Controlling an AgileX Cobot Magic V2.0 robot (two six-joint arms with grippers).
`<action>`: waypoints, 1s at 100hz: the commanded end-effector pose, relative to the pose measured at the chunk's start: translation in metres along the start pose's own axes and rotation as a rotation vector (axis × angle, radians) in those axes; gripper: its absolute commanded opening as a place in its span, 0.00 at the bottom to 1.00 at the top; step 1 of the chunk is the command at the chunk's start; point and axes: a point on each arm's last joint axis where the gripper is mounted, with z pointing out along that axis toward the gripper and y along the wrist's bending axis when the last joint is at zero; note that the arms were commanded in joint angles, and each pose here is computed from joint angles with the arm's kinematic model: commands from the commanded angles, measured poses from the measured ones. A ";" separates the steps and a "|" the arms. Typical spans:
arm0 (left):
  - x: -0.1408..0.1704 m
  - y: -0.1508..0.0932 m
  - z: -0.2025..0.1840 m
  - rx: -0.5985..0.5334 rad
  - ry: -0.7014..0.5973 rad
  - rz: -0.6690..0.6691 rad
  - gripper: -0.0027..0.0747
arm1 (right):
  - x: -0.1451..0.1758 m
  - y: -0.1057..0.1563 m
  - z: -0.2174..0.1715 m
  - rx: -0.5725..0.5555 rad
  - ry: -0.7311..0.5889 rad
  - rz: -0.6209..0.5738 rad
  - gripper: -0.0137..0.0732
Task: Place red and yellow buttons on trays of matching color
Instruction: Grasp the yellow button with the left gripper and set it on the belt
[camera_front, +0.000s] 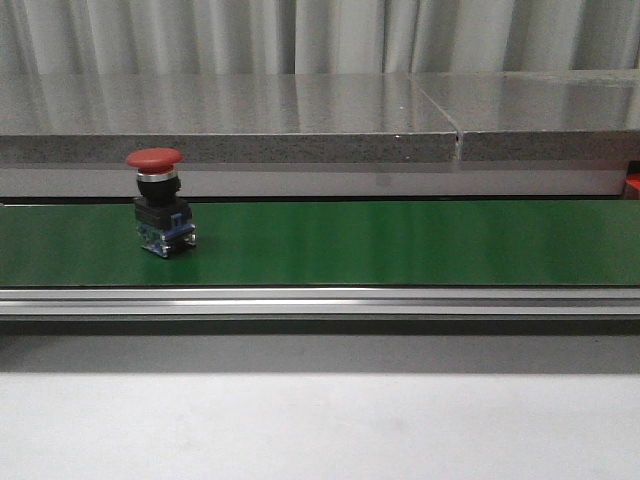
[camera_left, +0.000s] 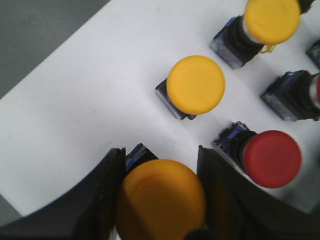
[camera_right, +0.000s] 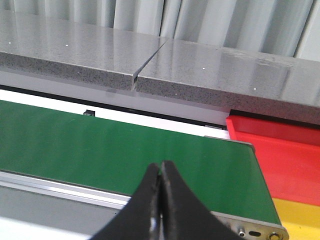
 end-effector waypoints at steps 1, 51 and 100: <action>-0.011 -0.007 -0.043 0.053 -0.162 -0.029 0.01 | -0.011 -0.001 -0.002 0.011 -0.103 -0.010 0.08; 0.001 -0.092 -0.106 0.271 -0.280 0.295 0.01 | -0.011 -0.001 -0.002 0.011 -0.103 -0.010 0.08; 0.009 -0.151 -0.045 0.313 -0.110 0.431 0.01 | -0.011 -0.001 -0.002 0.011 -0.103 -0.010 0.08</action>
